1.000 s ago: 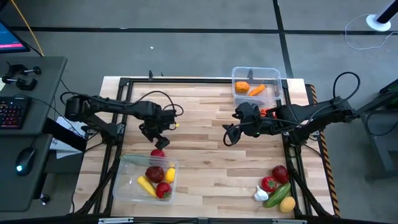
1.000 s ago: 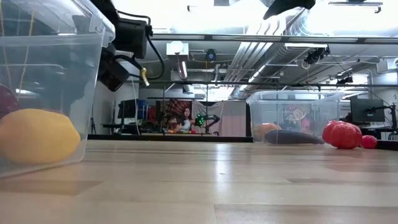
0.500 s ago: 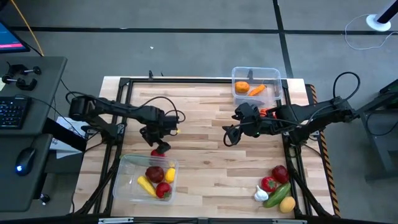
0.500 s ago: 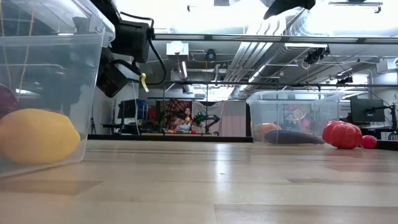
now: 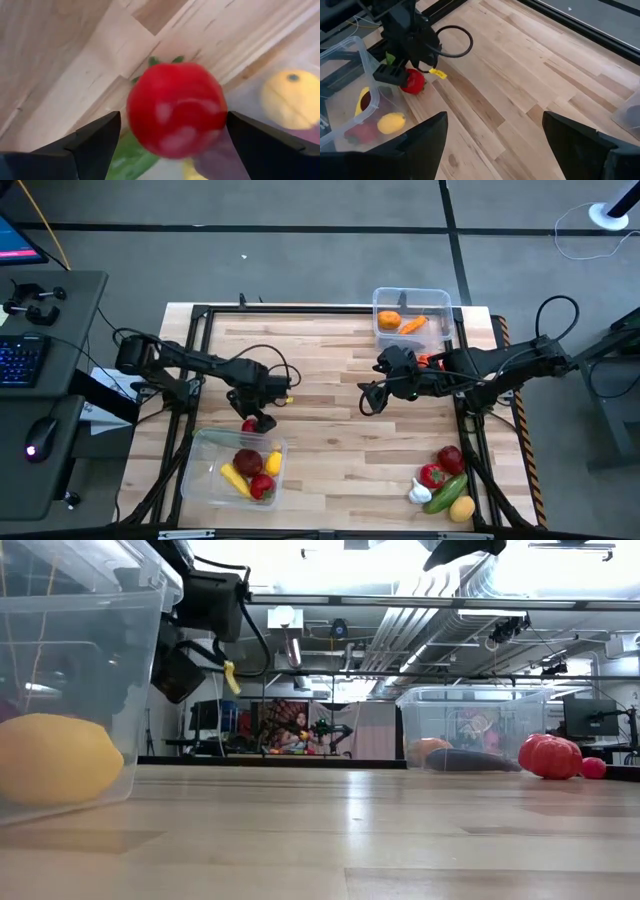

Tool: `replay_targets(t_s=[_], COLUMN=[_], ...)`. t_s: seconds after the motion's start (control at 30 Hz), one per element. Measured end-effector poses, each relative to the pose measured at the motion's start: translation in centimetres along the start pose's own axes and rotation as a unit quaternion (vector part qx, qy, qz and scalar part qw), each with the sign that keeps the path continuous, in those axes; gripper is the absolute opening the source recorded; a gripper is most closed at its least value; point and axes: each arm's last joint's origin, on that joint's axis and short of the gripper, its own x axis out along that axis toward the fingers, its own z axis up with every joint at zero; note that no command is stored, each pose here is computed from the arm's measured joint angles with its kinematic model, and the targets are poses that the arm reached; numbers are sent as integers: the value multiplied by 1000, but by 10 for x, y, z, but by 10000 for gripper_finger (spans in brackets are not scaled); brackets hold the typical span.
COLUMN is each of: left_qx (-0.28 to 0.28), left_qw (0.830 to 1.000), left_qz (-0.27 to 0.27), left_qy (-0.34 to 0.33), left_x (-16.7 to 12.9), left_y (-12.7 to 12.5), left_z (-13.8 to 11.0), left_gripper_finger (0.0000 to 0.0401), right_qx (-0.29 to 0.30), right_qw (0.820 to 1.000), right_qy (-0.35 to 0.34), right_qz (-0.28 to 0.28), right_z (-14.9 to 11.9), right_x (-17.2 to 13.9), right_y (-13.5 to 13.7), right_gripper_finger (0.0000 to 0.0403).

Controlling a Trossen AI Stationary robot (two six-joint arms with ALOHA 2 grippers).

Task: Sort produce into baskets
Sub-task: Put the left red tomato into the bottom transparent bin

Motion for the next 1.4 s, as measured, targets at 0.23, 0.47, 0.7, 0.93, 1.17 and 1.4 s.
replay_targets(t_s=[0.23,0.47,0.7,0.93,1.17,1.4], left_qx=[10,34,71,155,288,347], left_qw=[1000,999,997,977,890,786], left_qz=[27,38,36,-3,-80,-346], left_qy=[9,-4,-15,-149,-345,-377], left_x=[13,15,9,-60,-165,-214], left_y=[-7,-7,-6,-17,-33,-46], left_z=[-1,1,7,28,-3,-92], left_gripper_finger=[351,349,280,265,286,289], right_qx=[-1,-2,-2,-2,-13,-32], right_qw=[1000,1000,1000,1000,1000,999], right_qy=[1,1,1,1,-2,-9], right_qz=[1,1,1,1,4,9], right_z=[0,0,0,0,1,2], right_x=[0,0,0,0,0,-3], right_y=[0,0,0,0,1,0], right_gripper_finger=[316,316,316,316,316,316])
